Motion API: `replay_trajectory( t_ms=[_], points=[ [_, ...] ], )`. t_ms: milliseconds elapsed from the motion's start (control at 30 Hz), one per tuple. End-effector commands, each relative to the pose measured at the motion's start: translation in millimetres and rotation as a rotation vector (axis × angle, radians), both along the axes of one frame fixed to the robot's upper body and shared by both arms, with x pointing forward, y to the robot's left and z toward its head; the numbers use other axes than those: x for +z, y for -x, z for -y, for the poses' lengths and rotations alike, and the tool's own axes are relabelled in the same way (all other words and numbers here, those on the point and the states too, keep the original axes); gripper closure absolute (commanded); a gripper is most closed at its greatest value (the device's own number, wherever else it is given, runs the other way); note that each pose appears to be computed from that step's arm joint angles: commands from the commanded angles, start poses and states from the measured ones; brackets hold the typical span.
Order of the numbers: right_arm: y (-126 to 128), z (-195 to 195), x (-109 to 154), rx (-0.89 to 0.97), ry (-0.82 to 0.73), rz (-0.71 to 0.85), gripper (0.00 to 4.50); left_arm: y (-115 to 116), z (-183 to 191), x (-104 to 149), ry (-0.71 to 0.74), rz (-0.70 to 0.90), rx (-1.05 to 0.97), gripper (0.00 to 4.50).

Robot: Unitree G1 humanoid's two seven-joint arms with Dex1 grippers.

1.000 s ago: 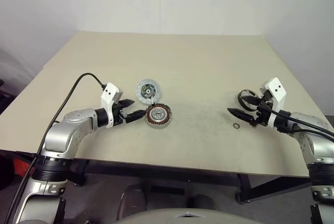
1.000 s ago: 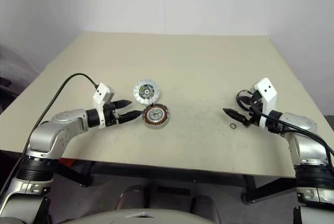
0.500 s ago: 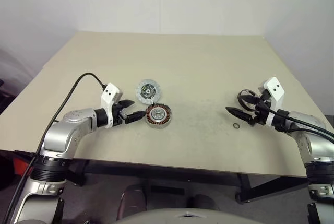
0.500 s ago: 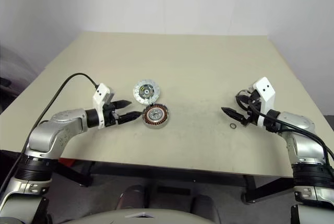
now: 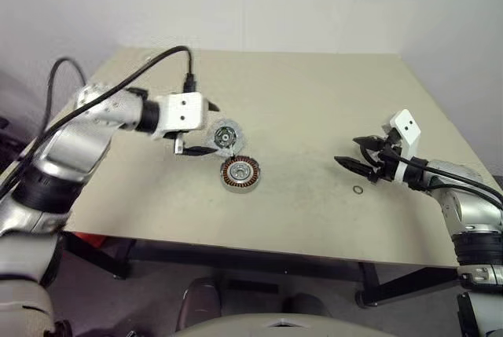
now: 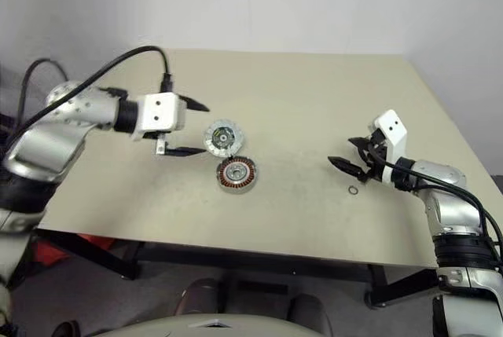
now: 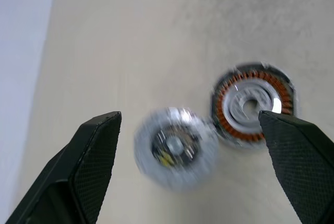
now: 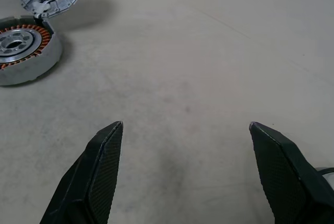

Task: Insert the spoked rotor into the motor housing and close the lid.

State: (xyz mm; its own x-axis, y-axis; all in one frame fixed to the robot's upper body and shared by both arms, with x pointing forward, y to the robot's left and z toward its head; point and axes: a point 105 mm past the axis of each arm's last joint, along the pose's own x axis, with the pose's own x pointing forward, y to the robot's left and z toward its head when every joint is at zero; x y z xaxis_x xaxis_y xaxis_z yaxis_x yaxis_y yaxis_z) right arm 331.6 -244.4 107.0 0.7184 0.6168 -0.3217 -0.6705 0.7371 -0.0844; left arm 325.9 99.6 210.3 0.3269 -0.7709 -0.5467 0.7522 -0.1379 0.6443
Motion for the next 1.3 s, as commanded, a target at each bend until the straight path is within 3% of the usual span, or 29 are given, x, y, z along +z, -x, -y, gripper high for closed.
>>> replay_trajectory(
  t_ms=[33,300,1000,1300],
  points=[
    [-9,-4,19,0.029,0.014,0.069,0.15,-6,8,-13,-0.186,0.06,-0.151,0.02],
    [-4,5,27,0.02,0.033,0.08,0.15,-13,1,-40,-0.491,0.086,-0.349,0.02],
    [-15,9,50,0.026,0.06,0.127,0.15,-21,13,-10,-0.759,0.183,-0.571,0.02],
    [-19,4,56,0.026,0.052,0.154,0.15,-12,14,-36,-0.771,0.112,-0.635,0.02]
  ],
)
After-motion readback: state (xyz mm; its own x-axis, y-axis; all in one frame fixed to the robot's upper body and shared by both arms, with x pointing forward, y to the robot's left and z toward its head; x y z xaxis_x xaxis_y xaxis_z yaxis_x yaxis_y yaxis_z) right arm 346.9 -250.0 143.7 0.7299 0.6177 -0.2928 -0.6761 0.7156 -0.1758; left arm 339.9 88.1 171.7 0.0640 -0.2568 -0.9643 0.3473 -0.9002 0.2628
